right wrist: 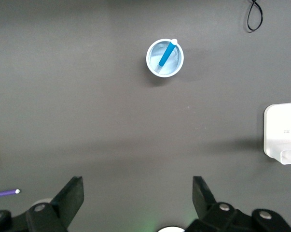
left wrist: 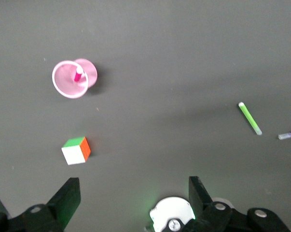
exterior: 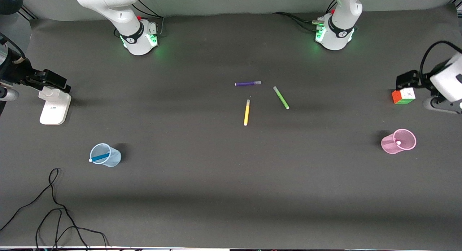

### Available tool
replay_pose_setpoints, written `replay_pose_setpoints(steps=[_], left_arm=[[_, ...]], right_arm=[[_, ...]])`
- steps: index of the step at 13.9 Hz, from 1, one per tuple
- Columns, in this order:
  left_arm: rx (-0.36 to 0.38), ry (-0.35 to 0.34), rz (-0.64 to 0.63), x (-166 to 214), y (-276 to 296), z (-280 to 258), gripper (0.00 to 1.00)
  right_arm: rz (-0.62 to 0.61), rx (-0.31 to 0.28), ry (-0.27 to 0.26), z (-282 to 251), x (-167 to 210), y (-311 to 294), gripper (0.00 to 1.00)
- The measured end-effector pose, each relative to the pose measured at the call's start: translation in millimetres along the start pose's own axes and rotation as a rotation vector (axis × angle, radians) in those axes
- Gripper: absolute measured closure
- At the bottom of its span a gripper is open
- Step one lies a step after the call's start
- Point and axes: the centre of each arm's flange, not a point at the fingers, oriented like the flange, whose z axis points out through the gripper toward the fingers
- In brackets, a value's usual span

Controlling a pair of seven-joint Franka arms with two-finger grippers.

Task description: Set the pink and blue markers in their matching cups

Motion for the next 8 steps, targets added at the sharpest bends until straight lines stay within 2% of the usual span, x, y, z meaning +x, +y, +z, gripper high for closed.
replay_pose_setpoints(steps=[4, 8], left_arm=[[-0.007, -0.053, -0.094, 0, -2, 10, 0.0], [-0.005, -0.062, -0.098, 4, 5, 14, 0.0]], right_arm=[[-0.047, -0.001, 0.002, 0, 0, 3, 0.0], [-0.051, -0.001, 0.018, 3, 7, 2, 0.0]])
